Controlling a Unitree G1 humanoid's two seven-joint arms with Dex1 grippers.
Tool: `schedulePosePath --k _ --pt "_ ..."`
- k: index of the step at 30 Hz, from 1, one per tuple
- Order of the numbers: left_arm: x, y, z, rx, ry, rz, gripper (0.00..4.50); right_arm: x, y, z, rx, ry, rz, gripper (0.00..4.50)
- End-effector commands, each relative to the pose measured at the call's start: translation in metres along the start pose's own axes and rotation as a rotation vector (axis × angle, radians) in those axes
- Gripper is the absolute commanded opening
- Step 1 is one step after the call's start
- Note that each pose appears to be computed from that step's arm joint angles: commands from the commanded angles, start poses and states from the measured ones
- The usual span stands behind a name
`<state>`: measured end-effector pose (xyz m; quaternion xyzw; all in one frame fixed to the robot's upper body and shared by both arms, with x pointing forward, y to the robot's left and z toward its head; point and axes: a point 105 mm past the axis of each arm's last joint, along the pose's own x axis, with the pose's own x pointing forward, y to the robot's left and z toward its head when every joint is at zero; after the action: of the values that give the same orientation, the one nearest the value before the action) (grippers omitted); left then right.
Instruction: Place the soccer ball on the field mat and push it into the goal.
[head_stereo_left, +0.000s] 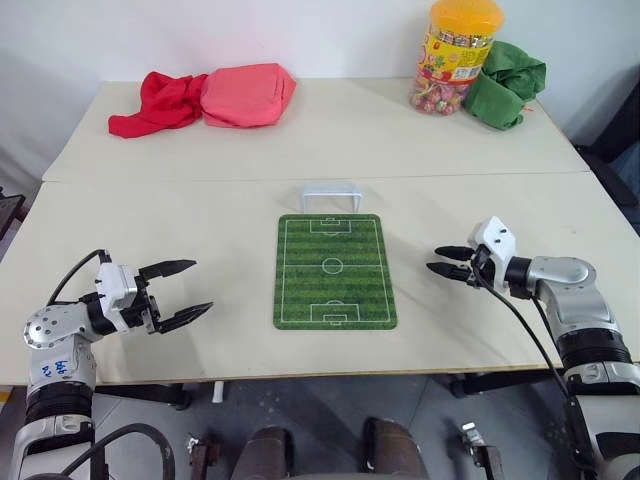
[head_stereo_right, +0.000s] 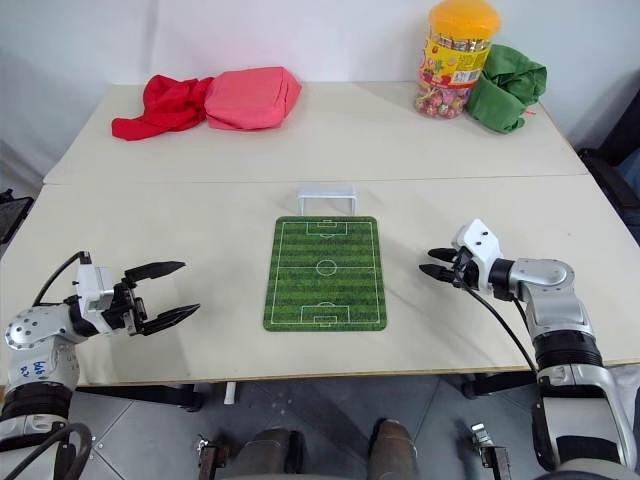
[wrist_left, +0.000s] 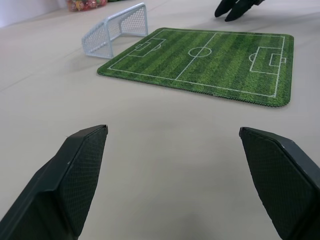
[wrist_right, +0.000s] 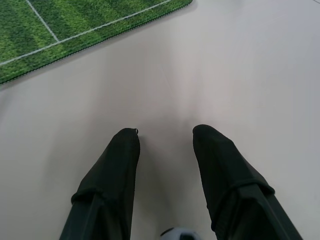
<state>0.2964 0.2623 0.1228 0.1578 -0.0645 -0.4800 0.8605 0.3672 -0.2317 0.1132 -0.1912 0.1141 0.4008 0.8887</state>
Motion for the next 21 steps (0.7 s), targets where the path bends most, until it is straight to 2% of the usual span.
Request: schedulePosePath --k 1,5,12,21 --pt "0.0 0.006 0.009 0.034 -0.015 0.007 4.5 -0.008 0.002 -0.013 0.024 0.043 -0.011 1.91" --pt "0.003 0.007 0.009 0.036 -0.019 0.002 4.5 -0.01 -0.001 -0.018 0.032 0.036 -0.052 1.91" --pt "0.007 0.008 0.01 0.04 -0.026 -0.004 4.5 -0.008 -0.007 -0.008 0.02 -0.013 -0.092 1.91" --pt "0.007 0.008 0.009 0.039 -0.028 -0.006 4.5 -0.009 -0.014 0.029 -0.062 -0.08 -0.094 1.91"
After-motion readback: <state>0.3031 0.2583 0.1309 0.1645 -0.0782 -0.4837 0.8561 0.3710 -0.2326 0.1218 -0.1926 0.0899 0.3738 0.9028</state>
